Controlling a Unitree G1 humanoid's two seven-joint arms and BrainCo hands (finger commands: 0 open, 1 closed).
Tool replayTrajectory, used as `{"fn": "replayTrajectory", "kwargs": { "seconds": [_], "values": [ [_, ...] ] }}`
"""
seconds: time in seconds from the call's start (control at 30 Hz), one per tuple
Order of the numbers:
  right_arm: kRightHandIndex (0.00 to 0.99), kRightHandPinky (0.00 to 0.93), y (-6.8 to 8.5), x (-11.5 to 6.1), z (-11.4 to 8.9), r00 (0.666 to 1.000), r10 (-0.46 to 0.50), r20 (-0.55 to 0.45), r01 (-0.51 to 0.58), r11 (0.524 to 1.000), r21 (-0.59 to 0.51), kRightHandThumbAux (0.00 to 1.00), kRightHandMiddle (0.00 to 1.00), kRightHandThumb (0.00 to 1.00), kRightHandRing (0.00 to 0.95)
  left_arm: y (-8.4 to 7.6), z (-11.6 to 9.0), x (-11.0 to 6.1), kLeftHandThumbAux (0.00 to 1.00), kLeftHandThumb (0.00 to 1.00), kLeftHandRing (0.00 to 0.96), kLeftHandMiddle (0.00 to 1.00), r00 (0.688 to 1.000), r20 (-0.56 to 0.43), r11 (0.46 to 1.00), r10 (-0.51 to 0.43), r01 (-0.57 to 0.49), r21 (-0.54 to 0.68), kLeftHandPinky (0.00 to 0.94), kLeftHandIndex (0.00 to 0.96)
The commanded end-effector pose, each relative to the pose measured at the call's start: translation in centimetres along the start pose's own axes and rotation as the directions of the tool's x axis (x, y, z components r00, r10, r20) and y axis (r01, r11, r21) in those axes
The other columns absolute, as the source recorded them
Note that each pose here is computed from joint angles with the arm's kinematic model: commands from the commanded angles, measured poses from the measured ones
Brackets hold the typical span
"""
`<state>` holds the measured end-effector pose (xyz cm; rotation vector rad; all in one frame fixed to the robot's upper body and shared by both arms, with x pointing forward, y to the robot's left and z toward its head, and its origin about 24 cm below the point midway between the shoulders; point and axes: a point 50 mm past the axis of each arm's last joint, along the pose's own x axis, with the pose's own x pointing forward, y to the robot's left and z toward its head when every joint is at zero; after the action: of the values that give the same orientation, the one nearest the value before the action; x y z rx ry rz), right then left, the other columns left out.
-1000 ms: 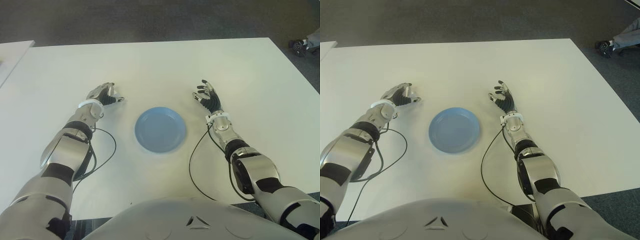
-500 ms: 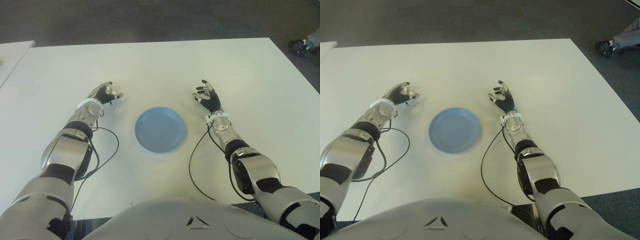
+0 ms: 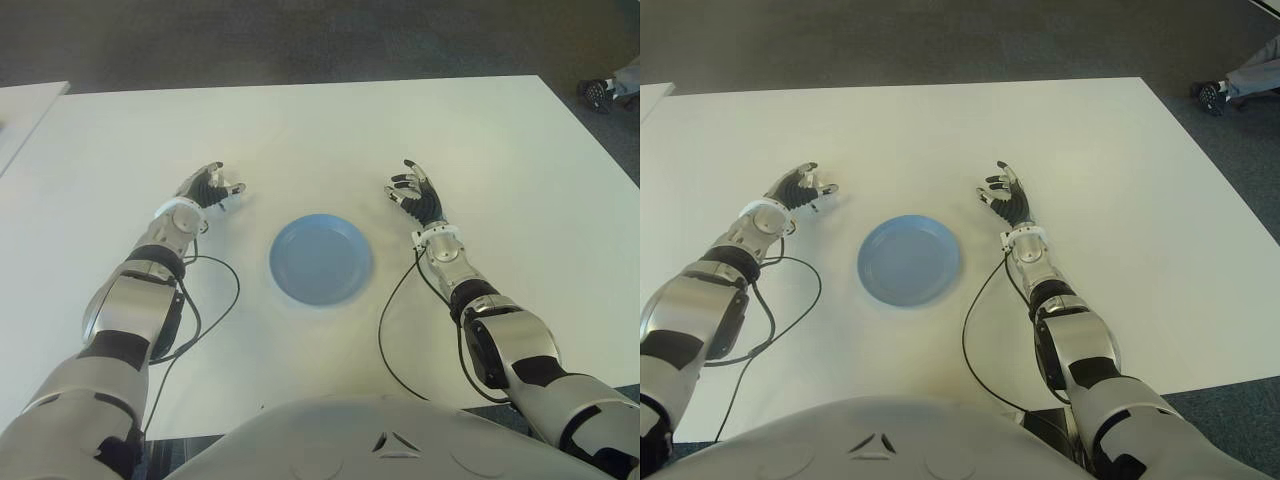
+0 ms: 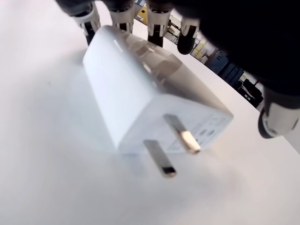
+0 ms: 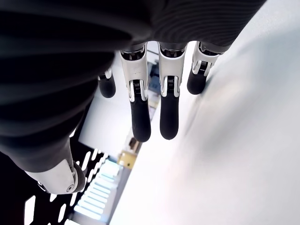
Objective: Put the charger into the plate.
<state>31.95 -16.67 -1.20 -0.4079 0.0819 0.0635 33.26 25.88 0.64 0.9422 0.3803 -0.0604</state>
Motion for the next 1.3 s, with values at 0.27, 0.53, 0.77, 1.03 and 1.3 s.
{"fn": "replayTrajectory", "kwargs": {
  "seconds": [0.27,0.53,0.77,1.03,1.3],
  "values": [
    [0.051,0.225,3.3,-3.1,-4.1,0.967,0.157,-0.201,-0.148,0.987,0.058,0.658,0.325,0.026,0.298,-1.8,-2.0,-1.1,0.494,0.002,0.0,0.0,1.0,-0.003,0.981,0.024,-0.023,0.193,0.006,0.0],
    [0.052,0.222,3.3,-3.1,-4.1,0.966,0.159,-0.203,-0.148,0.987,0.066,0.645,0.312,0.03,0.291,-1.8,-2.2,-1.5,0.531,0.023,0.0,0.0,0.994,0.076,0.933,0.08,-0.101,0.345,0.002,0.0],
    [0.053,0.206,3.3,-3.0,-4.1,0.966,0.161,-0.204,-0.15,0.986,0.068,0.654,0.32,0.027,0.291,-1.7,-2.3,-1.7,0.513,0.055,0.0,0.0,0.987,0.12,0.893,0.104,-0.145,0.426,0.0,0.0],
    [0.057,0.199,3.4,-3.0,-4.0,0.968,0.159,-0.196,-0.15,0.987,0.058,0.659,0.332,0.017,0.296,-1.6,-2.5,-1.9,0.491,0.055,0.0,0.0,0.982,0.157,0.853,0.107,-0.172,0.492,0.0,0.0],
    [0.058,0.196,3.5,-3.0,-3.9,0.969,0.157,-0.188,-0.151,0.987,0.048,0.654,0.334,0.002,0.298,-1.7,-2.7,-2.0,0.481,0.043,0.0,0.0,0.98,0.177,0.818,0.094,-0.178,0.548,0.0,0.0]
  ]
}}
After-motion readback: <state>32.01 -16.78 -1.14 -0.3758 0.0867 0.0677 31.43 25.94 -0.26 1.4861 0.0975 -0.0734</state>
